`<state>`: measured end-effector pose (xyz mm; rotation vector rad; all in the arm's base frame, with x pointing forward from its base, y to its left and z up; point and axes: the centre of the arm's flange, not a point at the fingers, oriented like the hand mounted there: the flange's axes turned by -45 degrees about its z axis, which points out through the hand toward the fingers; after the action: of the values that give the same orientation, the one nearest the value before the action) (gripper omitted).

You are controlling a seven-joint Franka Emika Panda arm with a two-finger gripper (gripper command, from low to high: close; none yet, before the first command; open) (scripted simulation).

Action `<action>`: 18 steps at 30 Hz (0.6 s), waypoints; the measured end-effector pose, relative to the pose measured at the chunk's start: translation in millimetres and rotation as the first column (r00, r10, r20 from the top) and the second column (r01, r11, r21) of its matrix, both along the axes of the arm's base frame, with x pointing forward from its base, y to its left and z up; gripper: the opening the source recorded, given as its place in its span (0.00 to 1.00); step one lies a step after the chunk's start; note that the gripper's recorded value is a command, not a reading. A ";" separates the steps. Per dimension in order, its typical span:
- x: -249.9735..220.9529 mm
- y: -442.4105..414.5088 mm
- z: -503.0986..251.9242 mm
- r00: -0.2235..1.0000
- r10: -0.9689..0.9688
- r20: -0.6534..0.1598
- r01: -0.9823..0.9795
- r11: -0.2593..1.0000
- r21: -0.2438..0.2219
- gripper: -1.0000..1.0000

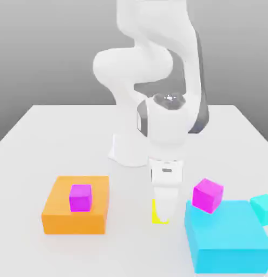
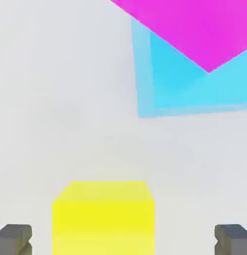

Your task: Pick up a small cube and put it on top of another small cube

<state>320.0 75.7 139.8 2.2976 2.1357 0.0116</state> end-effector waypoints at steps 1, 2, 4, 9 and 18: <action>-1.1 -0.6 -4.6 1.000 0.001 -0.001 -0.001 1.000 0.000 0.50; -2.4 -1.4 -9.2 1.000 0.001 -0.003 -0.001 1.000 -0.001 0.50; -4.9 -3.1 -16.7 1.000 0.003 -0.007 -0.003 1.000 -0.002 0.00; -5.2 -3.1 -16.9 1.000 0.003 -0.010 -0.003 1.000 -0.002 0.00; 1.6 1.0 12.2 1.000 -0.001 0.000 0.001 1.000 0.000 0.00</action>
<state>321.6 76.7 152.0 2.2987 2.1346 0.0119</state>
